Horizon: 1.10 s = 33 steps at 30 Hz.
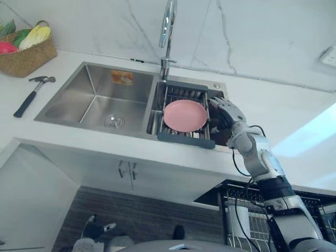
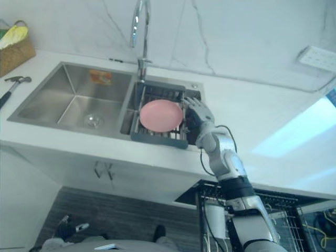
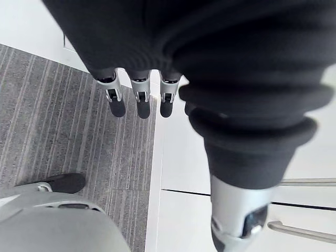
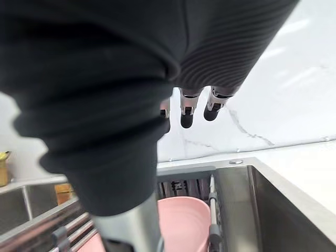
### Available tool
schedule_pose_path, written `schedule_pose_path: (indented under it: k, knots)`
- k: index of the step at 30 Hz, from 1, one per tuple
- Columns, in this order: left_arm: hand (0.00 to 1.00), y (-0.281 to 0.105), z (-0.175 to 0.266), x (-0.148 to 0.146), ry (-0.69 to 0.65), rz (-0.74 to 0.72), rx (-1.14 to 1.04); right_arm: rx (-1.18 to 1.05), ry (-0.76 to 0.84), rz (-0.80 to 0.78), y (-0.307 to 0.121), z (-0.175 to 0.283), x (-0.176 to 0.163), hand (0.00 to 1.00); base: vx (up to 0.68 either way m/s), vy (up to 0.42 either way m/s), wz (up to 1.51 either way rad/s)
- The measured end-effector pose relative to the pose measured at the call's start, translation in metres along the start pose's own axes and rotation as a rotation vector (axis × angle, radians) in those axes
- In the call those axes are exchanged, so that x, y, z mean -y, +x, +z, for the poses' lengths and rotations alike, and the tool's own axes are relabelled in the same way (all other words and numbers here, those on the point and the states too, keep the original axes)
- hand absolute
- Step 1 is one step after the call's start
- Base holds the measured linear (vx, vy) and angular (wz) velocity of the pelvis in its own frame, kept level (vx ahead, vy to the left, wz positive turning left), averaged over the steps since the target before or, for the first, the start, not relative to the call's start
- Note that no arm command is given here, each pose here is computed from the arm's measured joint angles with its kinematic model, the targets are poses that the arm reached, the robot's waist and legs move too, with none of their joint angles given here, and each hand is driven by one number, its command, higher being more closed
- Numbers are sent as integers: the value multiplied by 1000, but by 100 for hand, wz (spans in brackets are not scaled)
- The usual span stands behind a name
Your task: Walk over to the sink, pick up the cup, carry it to the dishwasher, place the cup inside the dishwasher, then close the dishwasher door
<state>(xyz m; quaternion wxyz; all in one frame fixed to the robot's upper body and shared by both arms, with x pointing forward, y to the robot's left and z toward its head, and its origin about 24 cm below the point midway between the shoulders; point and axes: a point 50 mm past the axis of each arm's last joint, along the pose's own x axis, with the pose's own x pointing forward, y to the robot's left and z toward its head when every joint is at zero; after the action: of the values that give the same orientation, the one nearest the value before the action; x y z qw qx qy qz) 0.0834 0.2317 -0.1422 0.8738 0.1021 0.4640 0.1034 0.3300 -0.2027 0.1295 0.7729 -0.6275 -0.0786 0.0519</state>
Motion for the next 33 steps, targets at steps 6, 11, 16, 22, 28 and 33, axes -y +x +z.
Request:
schedule_pose_path:
  k: [6,11,16,22,28,33]
  knots:
    - [0,-2,-2,-1,-1,2,2,-4,-47,53,10,-4,-8,0,16,-8,8]
    - [0,-4,-4,-2,-1,4,0,2,-85,82,12,-6,-10,0,-17,9,7]
    - [0,-5,-6,-2,-11,4,-4,-44,-82,105,12,-17,-18,0,-26,-4,11]
    - [0,-6,-7,-3,-16,7,-8,-62,-104,117,12,-22,-23,0,-11,3,3]
    - [0,-5,-6,-8,-36,29,0,-79,-129,135,17,-26,-24,0,-8,8,4]
    - [0,-4,-4,-12,-65,45,8,-91,-137,103,23,-27,-19,0,6,0,3]
